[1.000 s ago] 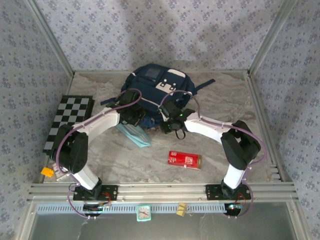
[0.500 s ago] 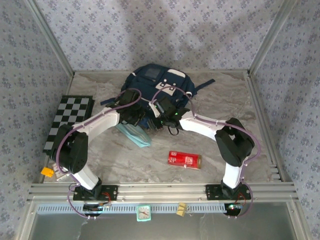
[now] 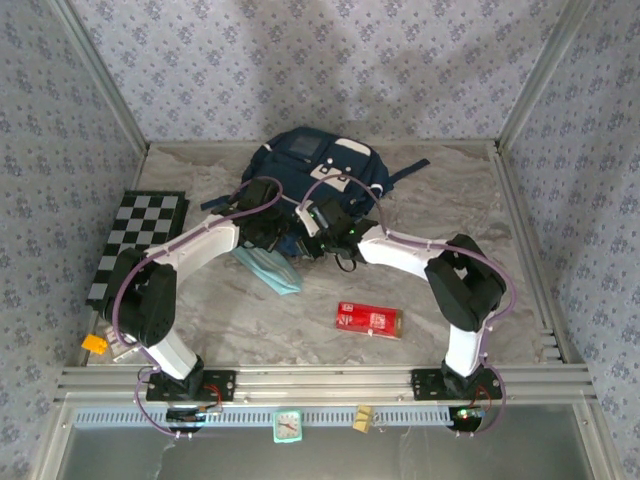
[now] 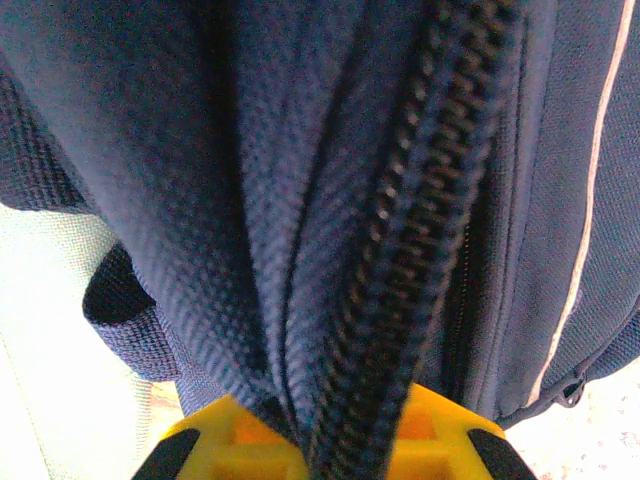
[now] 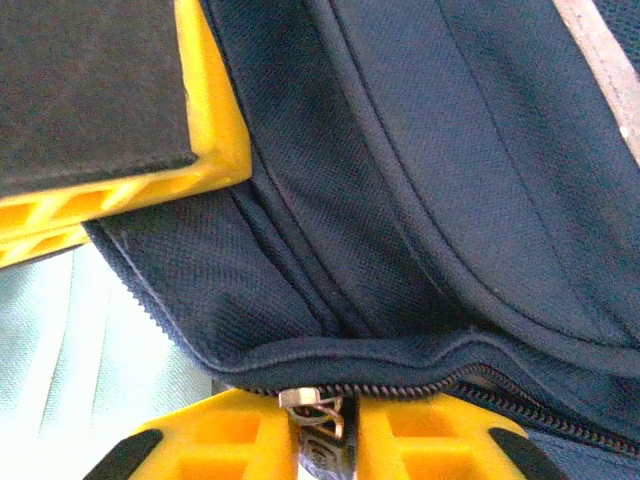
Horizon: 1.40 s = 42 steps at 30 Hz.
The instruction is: Pack books, pencil case, and school supplies into a backpack
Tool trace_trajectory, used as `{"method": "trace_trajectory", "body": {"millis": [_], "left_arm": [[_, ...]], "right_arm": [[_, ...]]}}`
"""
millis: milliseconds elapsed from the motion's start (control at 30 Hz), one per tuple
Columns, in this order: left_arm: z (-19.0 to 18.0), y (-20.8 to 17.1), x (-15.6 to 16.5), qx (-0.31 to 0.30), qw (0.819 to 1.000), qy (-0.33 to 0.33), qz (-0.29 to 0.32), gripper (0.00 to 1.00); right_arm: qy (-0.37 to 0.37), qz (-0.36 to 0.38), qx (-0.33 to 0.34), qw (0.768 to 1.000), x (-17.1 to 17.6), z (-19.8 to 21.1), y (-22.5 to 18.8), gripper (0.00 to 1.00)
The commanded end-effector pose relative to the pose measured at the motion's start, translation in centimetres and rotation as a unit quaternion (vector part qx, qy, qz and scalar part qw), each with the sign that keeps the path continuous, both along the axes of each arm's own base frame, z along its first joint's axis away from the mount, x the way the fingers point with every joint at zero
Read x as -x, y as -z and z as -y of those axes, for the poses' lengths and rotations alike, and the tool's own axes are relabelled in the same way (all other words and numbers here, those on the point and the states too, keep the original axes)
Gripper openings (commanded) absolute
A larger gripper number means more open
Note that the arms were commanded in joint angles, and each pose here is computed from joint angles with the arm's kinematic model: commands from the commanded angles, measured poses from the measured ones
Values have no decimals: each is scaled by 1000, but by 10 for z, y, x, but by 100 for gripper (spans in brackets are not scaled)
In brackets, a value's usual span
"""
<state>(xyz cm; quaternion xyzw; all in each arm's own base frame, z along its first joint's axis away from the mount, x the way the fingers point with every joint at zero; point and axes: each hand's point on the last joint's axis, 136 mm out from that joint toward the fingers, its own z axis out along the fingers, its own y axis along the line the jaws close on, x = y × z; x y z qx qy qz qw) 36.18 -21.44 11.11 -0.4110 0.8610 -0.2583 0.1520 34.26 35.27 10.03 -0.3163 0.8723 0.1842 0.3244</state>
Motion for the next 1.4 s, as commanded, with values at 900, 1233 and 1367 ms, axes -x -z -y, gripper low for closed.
{"method": "trace_trajectory", "body": {"millis": [900,1233,1367], "left_arm": [[16,-42,-17,21,998,12,58,0],[19,-45,-17,24,998,16,61,0],[18,-48,-16,21,998,18,64,0]], "right_arm": [[46,-50,13,998,24,34,-10,13],[8,-15,8,1000,15,19,-26,9],[49,-17,43,998,6,34,-23,0]]}}
